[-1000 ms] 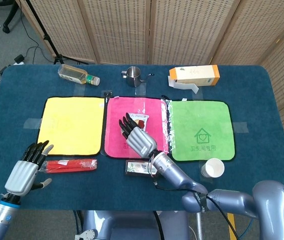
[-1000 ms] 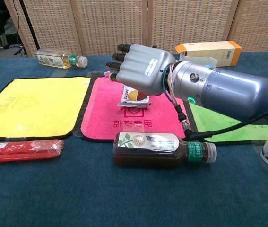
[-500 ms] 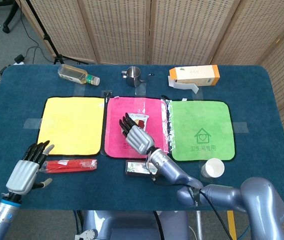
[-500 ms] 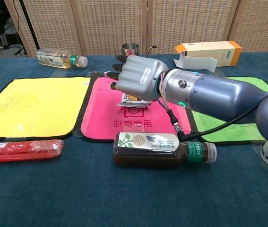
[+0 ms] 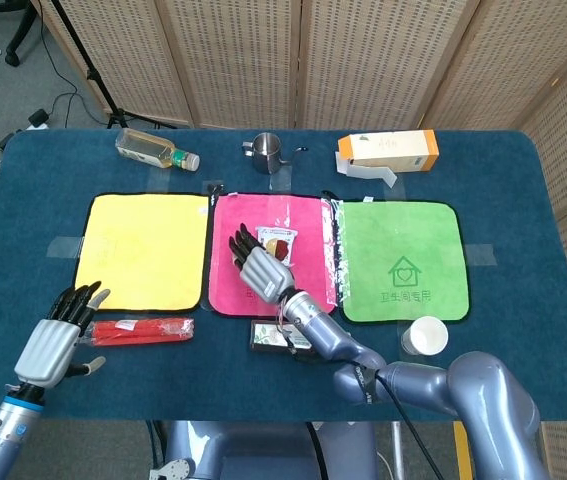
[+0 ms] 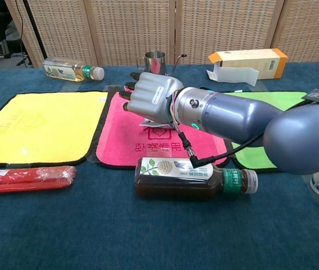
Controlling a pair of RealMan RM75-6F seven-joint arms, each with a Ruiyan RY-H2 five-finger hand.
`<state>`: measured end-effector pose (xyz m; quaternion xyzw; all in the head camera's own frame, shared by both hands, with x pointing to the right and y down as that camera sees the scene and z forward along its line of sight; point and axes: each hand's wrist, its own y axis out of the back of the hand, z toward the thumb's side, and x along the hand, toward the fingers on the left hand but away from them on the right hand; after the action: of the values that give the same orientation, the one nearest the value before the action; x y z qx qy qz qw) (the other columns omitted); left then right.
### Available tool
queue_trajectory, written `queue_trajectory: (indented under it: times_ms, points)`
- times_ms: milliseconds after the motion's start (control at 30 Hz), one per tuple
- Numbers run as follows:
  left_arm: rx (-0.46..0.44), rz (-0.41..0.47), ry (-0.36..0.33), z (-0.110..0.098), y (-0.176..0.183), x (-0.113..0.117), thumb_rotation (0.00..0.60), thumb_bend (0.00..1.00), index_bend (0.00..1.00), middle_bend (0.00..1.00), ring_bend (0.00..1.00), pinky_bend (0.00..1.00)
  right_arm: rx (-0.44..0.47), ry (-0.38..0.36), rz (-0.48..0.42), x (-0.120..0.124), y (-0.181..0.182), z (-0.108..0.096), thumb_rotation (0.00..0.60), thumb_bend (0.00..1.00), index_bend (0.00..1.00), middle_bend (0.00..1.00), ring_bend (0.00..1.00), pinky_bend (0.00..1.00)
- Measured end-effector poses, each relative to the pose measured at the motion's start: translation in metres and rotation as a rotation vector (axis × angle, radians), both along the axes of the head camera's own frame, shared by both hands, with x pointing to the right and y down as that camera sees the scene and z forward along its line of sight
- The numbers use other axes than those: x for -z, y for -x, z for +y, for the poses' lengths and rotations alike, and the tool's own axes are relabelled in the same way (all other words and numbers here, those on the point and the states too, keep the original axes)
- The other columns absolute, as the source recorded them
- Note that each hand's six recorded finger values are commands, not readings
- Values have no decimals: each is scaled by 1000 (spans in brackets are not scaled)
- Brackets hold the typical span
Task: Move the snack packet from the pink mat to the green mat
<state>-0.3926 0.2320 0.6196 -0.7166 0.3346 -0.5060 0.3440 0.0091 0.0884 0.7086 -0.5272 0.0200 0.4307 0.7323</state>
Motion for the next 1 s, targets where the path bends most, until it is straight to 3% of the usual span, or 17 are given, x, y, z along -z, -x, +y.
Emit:
queue_trajectory:
  times_ms: [1000]
  points:
    - [-10, 12, 19, 2, -2, -3, 600, 92, 0, 0, 0, 0, -43, 24, 50, -23, -10, -11, 600, 981, 150, 45, 0, 21]
